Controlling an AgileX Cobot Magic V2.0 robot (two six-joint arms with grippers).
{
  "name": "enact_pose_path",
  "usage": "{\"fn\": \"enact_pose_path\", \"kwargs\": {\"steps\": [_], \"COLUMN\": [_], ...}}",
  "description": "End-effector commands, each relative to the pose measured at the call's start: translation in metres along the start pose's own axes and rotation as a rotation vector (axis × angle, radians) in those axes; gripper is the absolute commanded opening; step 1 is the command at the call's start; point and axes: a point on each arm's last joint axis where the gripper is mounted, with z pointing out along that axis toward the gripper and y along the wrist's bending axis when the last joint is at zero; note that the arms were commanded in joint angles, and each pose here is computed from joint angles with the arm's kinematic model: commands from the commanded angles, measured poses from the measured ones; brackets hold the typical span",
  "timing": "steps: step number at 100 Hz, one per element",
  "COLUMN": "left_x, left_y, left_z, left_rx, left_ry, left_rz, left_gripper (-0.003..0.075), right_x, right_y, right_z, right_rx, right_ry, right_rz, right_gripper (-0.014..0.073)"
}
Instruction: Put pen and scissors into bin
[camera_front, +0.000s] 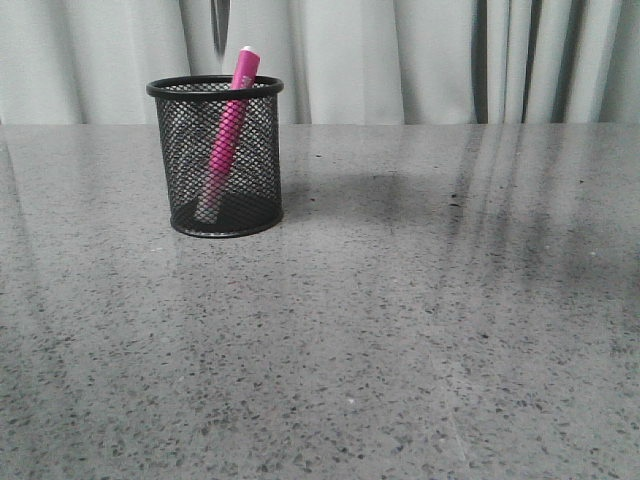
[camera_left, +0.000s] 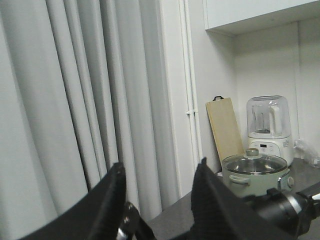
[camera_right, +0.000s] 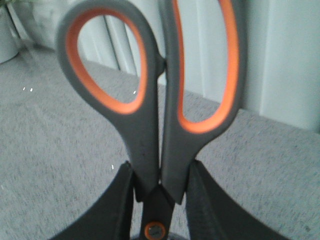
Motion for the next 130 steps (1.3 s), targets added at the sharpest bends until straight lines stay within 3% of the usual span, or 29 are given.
{"fn": "enact_pose_path", "kwargs": {"steps": [1,22,43,53,72,84,94,100,105,114,122,130], "left_x": [-0.013,-0.014,-0.004,-0.001,-0.001,0.0,0.001,0.005,0.011,0.027,0.047,0.071], "left_y": [-0.002,-0.003,-0.004,-0.005,-0.005,-0.005,-0.004,-0.003,-0.002,-0.004,-0.006,-0.008], "left_z": [-0.006,-0.01,-0.008,-0.007,-0.007,-0.007,-0.011,-0.016,-0.023,-0.035,-0.05,-0.064], "left_rx": [-0.01,-0.013,0.0,0.015,0.019,0.013,-0.016,-0.055,-0.096,-0.148,-0.191,-0.243], "left_ry": [-0.05,-0.048,-0.018,-0.005,-0.003,0.001,0.015,0.03,0.051,0.111,0.181,0.266], "left_rz": [-0.004,0.019,-0.043,-0.047,-0.045,-0.035,0.002,0.02,0.042,0.066,0.069,0.068], "left_gripper": [0.026,0.0261,0.0261,0.0261,0.0261,0.026,0.0212,0.0165,0.0125,0.0083,0.0053,0.001], "right_x": [-0.008,0.038,0.05,0.049,0.047,0.033,0.012,-0.004,-0.017,-0.035,-0.045,-0.035], "right_y": [0.005,0.004,0.003,0.003,0.004,0.005,0.006,0.004,0.002,-0.003,-0.007,-0.013], "right_z": [-0.01,-0.003,-0.002,-0.002,-0.002,-0.011,-0.028,-0.045,-0.061,-0.096,-0.132,-0.166], "right_rx": [-0.074,-0.123,-0.117,-0.119,-0.124,-0.143,-0.148,-0.136,-0.118,-0.059,0.012,0.104], "right_ry": [-0.212,-0.222,-0.18,-0.187,-0.21,-0.296,-0.377,-0.418,-0.428,-0.388,-0.312,-0.171], "right_rz": [-0.037,-0.042,-0.04,-0.04,-0.035,-0.035,-0.039,-0.044,-0.049,-0.063,-0.146,-0.264], "right_gripper": [-0.0069,-0.0069,-0.0048,0.0083,0.0483,0.0558,0.054,0.0451,0.0313,-0.0059,-0.0058,-0.0058]}}
